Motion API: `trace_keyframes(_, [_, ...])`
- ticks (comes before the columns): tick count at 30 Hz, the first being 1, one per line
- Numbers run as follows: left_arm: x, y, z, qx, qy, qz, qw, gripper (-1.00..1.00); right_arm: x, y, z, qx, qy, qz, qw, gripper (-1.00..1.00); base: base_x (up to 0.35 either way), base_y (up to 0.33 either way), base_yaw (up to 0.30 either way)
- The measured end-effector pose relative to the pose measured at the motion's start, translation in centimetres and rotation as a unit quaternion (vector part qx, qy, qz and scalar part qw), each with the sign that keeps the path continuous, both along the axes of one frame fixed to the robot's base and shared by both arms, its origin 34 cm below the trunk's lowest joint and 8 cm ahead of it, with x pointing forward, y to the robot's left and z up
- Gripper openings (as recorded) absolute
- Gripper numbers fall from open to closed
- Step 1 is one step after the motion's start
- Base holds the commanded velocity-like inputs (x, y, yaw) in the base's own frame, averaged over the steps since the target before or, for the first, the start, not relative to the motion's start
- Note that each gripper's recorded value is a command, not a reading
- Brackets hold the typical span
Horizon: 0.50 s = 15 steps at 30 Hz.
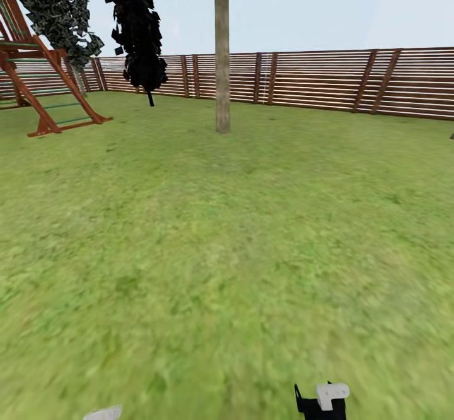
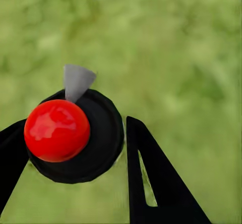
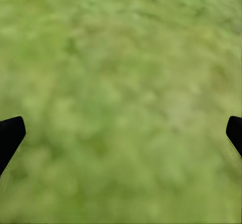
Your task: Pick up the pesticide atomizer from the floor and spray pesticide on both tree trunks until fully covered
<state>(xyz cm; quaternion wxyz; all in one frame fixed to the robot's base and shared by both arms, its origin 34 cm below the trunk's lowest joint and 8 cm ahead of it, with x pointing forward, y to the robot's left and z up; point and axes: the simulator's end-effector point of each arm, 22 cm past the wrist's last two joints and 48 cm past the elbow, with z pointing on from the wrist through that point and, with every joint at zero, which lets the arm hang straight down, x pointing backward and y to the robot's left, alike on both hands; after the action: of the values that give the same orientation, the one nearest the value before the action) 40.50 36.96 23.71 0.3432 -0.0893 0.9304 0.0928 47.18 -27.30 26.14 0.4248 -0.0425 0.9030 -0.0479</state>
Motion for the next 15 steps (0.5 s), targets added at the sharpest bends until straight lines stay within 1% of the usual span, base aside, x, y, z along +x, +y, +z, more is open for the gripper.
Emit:
trace_keyframes(10, [0.02,0.0,0.01,0.0,0.0,0.0,1.0,-1.0,-0.01,0.0,0.0,0.0,0.0,0.0,1.0,1.0,0.34,0.0,0.004])
trace_keyframes(15, [-0.01,0.01,0.0,0.0,0.0,0.0,1.0,-1.0,0.02,0.02,0.01,0.0,0.0,0.0,1.0,1.0,0.34,0.0,0.18])
